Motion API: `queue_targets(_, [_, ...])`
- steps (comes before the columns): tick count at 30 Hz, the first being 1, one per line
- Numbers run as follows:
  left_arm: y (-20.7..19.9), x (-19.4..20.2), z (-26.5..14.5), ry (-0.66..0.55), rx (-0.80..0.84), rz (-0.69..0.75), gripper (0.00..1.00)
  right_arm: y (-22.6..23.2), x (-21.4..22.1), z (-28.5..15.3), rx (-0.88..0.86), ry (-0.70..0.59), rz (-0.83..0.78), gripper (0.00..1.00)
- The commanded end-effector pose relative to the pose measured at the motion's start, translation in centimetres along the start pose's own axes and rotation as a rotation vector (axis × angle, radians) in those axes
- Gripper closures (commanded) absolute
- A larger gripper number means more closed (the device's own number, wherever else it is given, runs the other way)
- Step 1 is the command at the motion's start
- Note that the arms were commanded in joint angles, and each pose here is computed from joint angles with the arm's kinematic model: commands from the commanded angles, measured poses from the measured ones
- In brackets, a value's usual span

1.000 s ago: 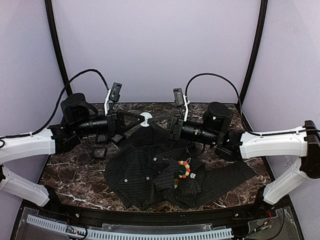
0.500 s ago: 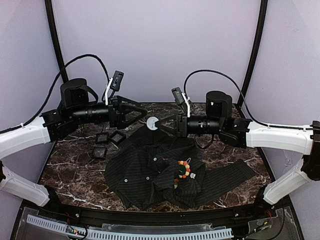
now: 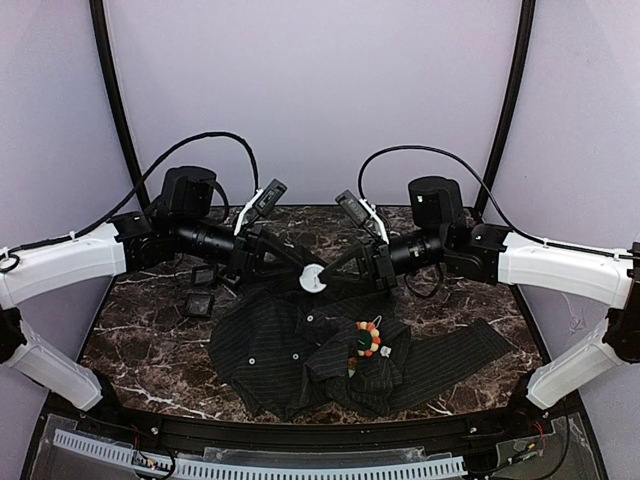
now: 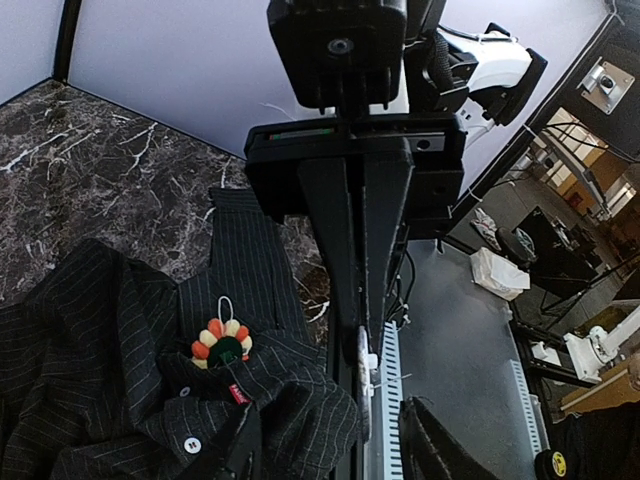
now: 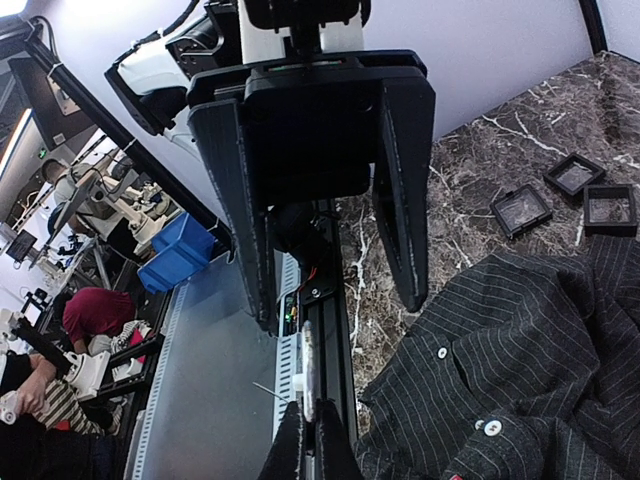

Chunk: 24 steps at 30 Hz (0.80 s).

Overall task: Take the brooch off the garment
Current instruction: Pass from the right arm to the left

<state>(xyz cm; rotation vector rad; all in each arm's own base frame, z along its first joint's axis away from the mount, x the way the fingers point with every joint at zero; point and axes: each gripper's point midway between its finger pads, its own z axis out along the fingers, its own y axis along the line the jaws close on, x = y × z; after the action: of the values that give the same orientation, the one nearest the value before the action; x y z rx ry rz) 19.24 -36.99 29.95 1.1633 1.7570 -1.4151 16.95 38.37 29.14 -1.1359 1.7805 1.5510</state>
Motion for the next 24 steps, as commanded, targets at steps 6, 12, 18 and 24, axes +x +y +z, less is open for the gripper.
queue_targets(6, [-1.9,0.0,-0.2,0.022,0.087,0.004,0.72,1.5,-0.8,-0.2,-0.065,0.005,-0.042,1.0])
queue_targets(12, [-2.0,0.7,0.5,0.048,0.111,-0.007,0.7,1.4,-1.0,-0.3,-0.054,0.006,-0.048,1.0])
queue_targets(18, [-2.4,1.2,1.1,0.063,0.125,-0.012,0.74,1.4,-1.0,-0.3,-0.053,0.005,-0.051,1.0])
queue_targets(24, [-2.4,1.1,1.2,0.051,0.131,-0.015,0.99,1.2,-0.6,-0.2,-0.051,0.019,-0.04,1.0])
